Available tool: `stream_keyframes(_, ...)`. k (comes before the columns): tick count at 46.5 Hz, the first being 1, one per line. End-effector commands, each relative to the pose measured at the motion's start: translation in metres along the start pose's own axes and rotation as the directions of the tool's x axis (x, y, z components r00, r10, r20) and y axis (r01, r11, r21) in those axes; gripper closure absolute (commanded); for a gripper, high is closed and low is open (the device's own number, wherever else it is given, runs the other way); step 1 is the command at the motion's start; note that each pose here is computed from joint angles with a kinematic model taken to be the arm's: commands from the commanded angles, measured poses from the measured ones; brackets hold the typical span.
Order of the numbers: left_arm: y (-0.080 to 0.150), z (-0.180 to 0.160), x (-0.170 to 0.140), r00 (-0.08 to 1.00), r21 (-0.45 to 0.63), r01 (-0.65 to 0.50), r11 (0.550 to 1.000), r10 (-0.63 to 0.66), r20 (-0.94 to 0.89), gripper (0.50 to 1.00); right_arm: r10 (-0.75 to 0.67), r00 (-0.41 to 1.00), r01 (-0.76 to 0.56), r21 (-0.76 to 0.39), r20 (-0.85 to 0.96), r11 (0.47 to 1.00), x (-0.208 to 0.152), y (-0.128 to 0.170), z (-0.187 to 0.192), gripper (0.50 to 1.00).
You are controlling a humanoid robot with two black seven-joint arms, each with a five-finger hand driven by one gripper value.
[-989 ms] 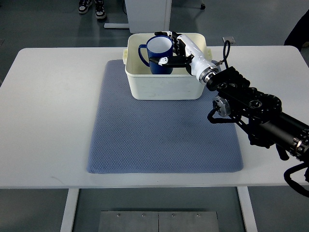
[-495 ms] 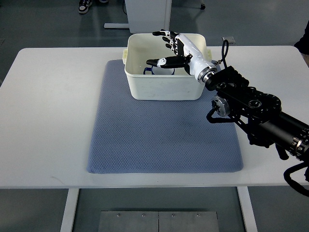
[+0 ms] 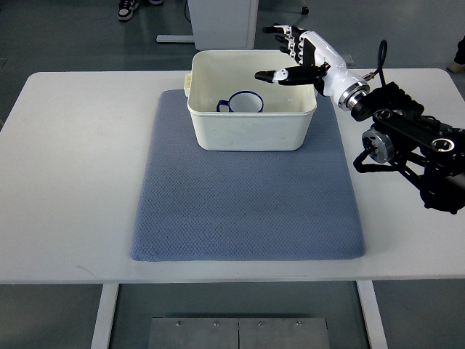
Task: Place cup in box with right hand
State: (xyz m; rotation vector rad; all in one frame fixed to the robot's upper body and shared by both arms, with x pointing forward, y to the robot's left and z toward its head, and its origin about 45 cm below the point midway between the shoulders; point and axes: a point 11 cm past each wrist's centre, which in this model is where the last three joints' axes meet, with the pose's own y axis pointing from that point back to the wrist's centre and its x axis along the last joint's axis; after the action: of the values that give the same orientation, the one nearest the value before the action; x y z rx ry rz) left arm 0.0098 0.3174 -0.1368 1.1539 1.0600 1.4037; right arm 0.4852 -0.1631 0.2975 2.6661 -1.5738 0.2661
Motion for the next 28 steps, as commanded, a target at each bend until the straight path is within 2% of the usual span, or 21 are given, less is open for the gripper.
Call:
stream_keyframes(1,0.000,0.000,0.000,1.000,0.000,0.001,1.000,-0.001,0.000,0.500,0.025,1.000,-0.025,0.001,0.005,1.000,0.017,0.010,-0.002,0.502)
stream_keyframes(14,0.000,0.000,0.000,1.000,0.000,0.000,1.000,0.000,0.000,0.500,0.134,0.985,-0.129,-0.046,0.112,0.991,0.059,0.053,0.017,0.502)
stream_keyframes(28,0.000,0.000,0.000,1.000,0.000,0.000,1.000,0.000,0.000,0.500,0.229,0.952,-0.212,-0.099,0.203,0.972,0.076,0.093,0.051,0.502)
